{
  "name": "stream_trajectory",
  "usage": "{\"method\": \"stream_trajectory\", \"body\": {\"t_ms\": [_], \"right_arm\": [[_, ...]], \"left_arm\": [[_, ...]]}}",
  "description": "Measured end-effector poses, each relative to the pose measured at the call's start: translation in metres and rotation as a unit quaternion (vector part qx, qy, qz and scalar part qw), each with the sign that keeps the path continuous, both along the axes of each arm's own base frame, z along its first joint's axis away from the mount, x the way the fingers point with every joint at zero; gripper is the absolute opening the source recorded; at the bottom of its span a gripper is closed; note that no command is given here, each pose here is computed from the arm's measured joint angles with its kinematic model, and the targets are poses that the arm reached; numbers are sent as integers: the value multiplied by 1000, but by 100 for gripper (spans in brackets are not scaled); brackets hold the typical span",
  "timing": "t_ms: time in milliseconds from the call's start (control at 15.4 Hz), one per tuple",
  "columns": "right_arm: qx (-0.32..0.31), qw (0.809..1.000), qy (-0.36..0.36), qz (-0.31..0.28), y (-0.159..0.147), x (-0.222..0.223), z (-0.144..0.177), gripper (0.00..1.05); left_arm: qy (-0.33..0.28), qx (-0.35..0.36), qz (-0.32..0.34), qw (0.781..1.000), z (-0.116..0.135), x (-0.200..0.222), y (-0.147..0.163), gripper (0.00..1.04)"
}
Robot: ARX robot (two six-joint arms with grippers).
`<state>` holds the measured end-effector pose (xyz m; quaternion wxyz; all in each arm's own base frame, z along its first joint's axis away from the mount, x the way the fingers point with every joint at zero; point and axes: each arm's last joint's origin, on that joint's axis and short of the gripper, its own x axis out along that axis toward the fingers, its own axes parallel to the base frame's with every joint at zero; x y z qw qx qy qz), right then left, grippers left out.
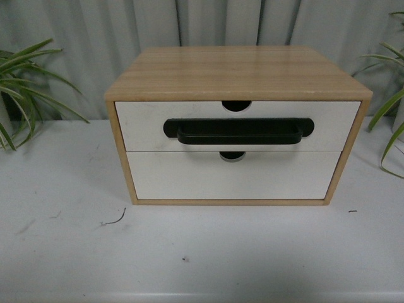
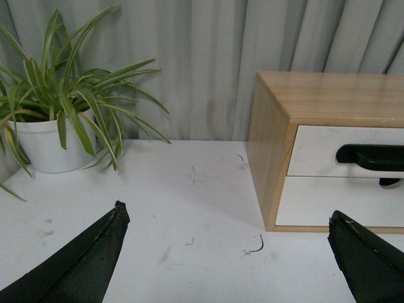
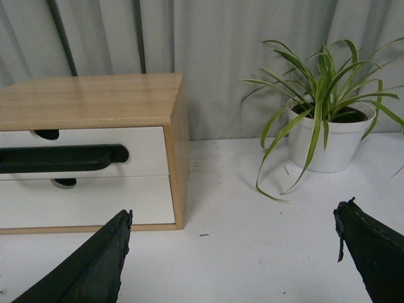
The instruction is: Pull drawer
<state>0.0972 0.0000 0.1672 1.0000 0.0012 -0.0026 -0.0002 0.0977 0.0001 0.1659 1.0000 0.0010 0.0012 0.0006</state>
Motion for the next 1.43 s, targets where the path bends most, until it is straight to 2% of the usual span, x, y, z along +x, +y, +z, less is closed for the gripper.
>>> {"method": "stream_trajectory", "body": {"t_ms": [1367, 1432], "right_arm": [[0, 1000, 0, 0, 0, 0, 0, 98], [7, 1000, 22, -8, 0, 0, -2, 98]], "left_arm": [[0, 0, 0, 1000, 0, 0, 0, 98], [6, -2, 4, 1000, -1, 0, 0, 98]]}}
